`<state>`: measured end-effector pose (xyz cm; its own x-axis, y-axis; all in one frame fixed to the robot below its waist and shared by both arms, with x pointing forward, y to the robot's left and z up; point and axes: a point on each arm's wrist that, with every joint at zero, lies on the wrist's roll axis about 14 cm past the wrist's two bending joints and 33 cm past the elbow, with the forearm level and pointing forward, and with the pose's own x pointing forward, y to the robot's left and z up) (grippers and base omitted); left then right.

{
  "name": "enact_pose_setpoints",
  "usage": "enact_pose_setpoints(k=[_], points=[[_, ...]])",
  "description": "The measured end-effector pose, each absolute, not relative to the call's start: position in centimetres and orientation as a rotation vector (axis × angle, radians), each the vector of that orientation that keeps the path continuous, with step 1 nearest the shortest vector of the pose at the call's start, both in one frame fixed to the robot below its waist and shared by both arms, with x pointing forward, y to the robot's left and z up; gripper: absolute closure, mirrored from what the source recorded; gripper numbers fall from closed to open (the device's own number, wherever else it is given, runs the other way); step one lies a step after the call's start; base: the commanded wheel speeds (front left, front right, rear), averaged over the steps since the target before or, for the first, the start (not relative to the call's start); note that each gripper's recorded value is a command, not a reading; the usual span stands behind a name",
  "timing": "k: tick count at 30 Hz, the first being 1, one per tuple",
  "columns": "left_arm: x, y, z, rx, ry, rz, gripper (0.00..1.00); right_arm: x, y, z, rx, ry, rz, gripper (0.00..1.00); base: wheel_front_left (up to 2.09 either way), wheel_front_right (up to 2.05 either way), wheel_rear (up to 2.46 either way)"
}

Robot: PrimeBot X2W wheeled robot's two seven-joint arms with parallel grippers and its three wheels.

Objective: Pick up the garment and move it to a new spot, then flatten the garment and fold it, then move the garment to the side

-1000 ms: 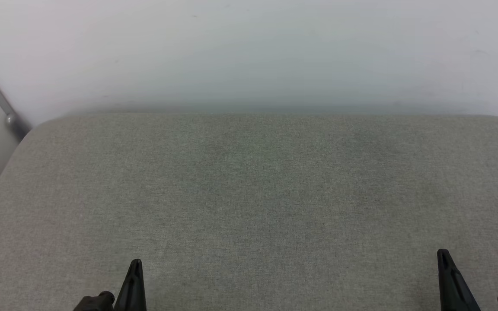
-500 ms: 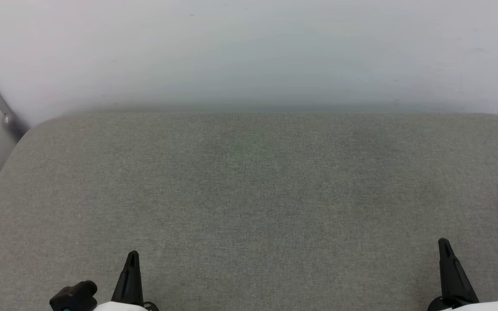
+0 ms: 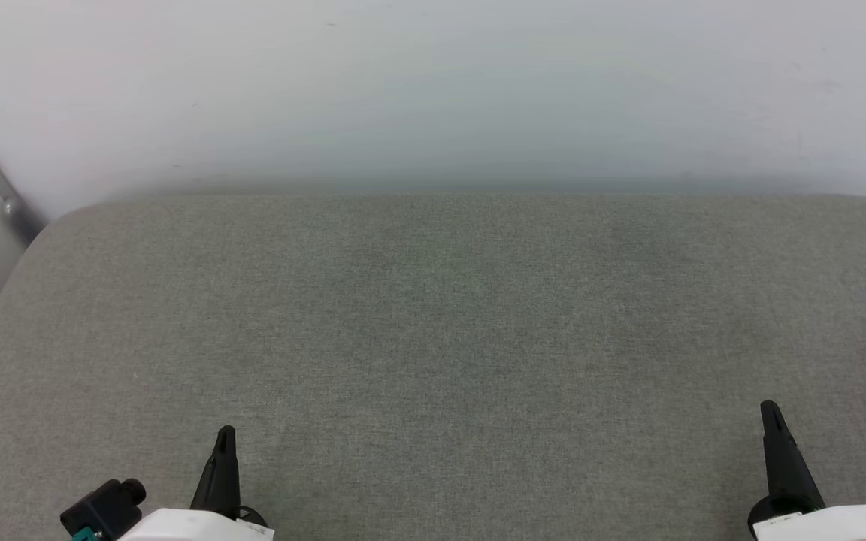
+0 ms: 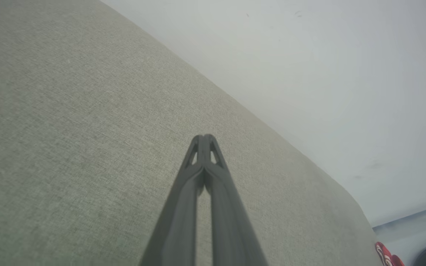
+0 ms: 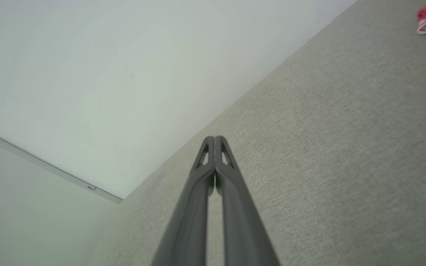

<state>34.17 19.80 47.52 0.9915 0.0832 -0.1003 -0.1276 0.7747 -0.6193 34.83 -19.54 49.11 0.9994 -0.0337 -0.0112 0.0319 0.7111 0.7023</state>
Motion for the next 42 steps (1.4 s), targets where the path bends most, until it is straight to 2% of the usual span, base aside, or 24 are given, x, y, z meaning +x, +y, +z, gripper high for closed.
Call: enact_pose_setpoints(k=[42], points=[[36.8, 20.0, 48.7, -1.19, 0.056, 0.083, 1.0, 37.0, -19.8, 49.3, 1.231, 0.022, -0.044, 1.0, 0.0, 0.0, 0.0]])
